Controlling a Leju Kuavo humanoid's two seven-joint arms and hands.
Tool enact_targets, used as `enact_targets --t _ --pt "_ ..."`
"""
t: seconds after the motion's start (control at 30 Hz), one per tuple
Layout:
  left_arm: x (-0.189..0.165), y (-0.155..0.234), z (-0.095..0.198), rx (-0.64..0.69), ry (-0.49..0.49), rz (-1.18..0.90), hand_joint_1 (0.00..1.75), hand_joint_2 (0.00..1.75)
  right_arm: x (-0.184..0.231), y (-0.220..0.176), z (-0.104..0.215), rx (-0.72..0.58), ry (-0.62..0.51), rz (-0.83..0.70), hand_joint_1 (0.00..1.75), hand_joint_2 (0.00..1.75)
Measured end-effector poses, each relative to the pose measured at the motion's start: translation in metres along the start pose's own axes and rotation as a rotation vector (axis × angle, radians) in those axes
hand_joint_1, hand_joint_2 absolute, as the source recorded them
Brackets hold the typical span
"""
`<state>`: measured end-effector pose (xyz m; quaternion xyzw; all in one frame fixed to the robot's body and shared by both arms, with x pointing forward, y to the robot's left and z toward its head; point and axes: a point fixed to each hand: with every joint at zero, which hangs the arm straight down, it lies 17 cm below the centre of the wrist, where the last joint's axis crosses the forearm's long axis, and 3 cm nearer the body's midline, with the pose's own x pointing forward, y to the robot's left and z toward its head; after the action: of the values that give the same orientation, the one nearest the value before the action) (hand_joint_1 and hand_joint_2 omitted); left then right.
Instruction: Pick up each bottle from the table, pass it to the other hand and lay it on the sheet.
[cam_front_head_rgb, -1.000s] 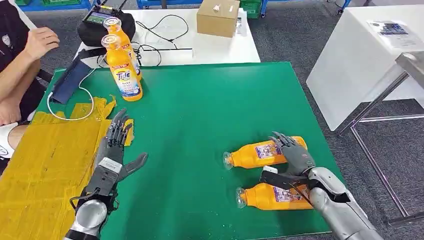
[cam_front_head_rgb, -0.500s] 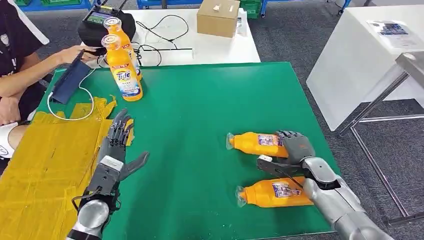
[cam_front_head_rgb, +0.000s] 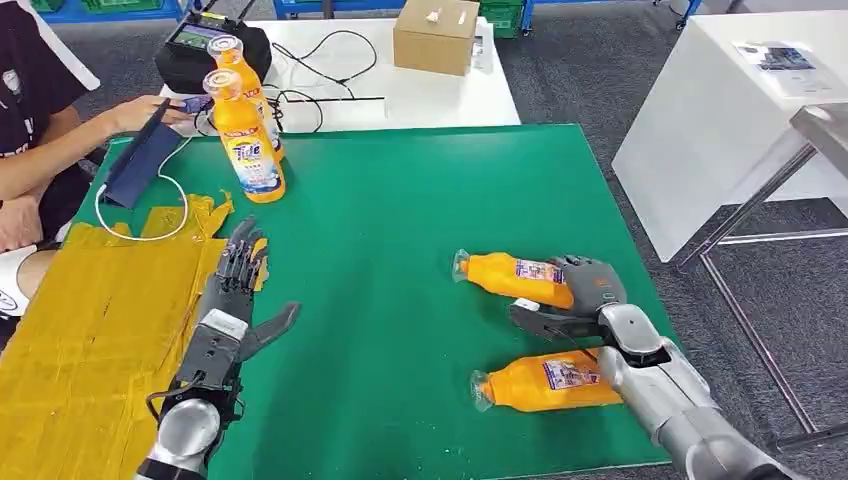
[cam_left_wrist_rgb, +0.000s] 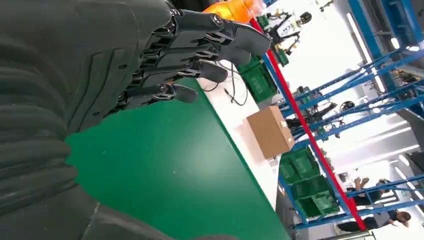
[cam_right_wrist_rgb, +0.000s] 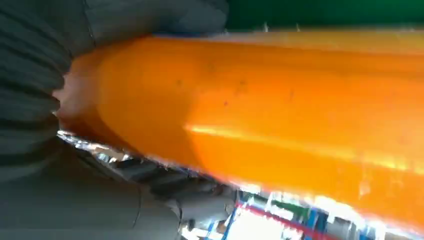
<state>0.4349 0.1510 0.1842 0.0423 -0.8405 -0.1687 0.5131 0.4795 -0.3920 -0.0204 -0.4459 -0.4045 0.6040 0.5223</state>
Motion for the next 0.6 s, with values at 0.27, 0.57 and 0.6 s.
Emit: enact_targets --t 0.27,0.57,0.6 --pt "0.005 -0.006 0.012 -0.021 0.007 0.032 0.00 1.75 0.109 -0.113 0.027 -0.404 -0.133 -0.715 1.75 1.75" --pt "0.033 -0.018 0.016 -0.038 -0.063 0.022 0.00 1.75 0.154 -0.191 0.084 -0.627 -0.300 -1.097 1.75 1.75" --pt "0.035 -0.019 0.017 -0.040 -0.066 0.024 0.00 1.75 0.155 -0.195 0.087 -0.636 -0.304 -1.106 1.75 1.75"
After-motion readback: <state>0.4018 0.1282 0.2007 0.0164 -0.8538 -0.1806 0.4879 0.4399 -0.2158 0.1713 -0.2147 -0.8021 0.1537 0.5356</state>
